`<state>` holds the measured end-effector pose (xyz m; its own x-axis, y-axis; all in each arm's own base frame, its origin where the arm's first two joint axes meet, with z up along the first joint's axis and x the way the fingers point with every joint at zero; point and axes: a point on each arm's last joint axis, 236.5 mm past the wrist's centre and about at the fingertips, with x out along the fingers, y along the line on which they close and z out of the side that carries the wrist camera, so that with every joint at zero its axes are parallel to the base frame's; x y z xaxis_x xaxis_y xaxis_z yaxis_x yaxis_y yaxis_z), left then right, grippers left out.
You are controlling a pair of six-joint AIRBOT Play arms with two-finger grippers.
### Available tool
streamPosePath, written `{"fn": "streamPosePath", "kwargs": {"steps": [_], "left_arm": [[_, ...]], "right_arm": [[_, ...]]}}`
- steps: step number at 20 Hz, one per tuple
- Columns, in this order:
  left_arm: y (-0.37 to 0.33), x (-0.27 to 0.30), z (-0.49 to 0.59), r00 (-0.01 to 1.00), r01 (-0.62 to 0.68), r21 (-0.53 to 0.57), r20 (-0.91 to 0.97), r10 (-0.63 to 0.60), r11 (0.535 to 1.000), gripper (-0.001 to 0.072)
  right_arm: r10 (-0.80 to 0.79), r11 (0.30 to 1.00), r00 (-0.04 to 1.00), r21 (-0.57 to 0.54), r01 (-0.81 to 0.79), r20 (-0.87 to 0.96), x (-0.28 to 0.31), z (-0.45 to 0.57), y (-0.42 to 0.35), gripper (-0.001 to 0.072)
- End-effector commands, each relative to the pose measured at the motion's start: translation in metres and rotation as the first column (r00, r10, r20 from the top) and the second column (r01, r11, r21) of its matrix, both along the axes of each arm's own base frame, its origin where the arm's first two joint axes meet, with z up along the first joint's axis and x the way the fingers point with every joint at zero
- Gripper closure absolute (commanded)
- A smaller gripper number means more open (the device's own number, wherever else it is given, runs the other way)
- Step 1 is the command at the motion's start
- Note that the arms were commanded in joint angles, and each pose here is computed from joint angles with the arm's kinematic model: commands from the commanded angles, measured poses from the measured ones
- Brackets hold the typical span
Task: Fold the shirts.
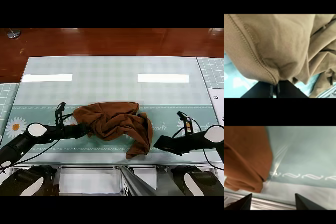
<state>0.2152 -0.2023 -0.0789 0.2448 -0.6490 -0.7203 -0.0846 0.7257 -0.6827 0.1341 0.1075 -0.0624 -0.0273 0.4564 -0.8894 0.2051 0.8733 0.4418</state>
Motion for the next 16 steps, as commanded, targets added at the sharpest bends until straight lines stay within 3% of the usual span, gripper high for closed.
{"fn": "streamPosePath", "kwargs": {"steps": [1,7,8,9,10,11,12,16], "left_arm": [[-0.002,0.003,0.003,1.000,0.006,-0.002,0.017,-0.006,1.000,0.0688],[-0.003,0.000,0.003,1.000,0.016,-0.007,0.008,-0.016,1.000,0.0687],[-0.003,0.000,0.003,1.000,0.015,-0.007,0.008,-0.015,1.000,0.0687],[-0.003,0.000,0.004,1.000,0.016,-0.007,0.009,-0.016,1.000,0.0687],[-0.003,0.001,0.004,1.000,0.016,-0.008,0.010,-0.016,1.000,0.0687],[-0.003,0.002,0.006,1.000,0.015,-0.009,0.016,-0.015,1.000,0.0687],[-0.004,0.007,0.011,1.000,0.011,-0.015,0.027,-0.011,1.000,0.0687],[0.004,0.061,0.086,0.979,0.028,-0.071,0.203,-0.013,0.997,0.0687]], "right_arm": [[0.087,0.996,0.995,0.003,-0.087,-0.047,-0.010,-0.011,0.025,0.0095],[0.088,0.993,0.996,0.085,-0.085,-0.034,0.003,-0.026,0.073,0.0103],[0.081,0.992,0.996,0.101,-0.078,-0.025,0.006,-0.027,0.079,0.0150],[0.073,0.991,0.997,0.111,-0.071,-0.016,0.009,-0.027,0.084,0.0268],[0.060,0.991,0.998,0.121,-0.058,-0.008,0.012,-0.026,0.086,0.0421],[0.057,0.990,0.998,0.126,-0.057,0.002,0.015,-0.024,0.088,0.0629],[0.065,0.990,0.998,0.126,-0.068,0.025,0.020,-0.020,0.089,0.0672],[0.103,0.992,0.978,0.049,-0.114,0.183,0.072,0.016,0.074,0.0673]]}}
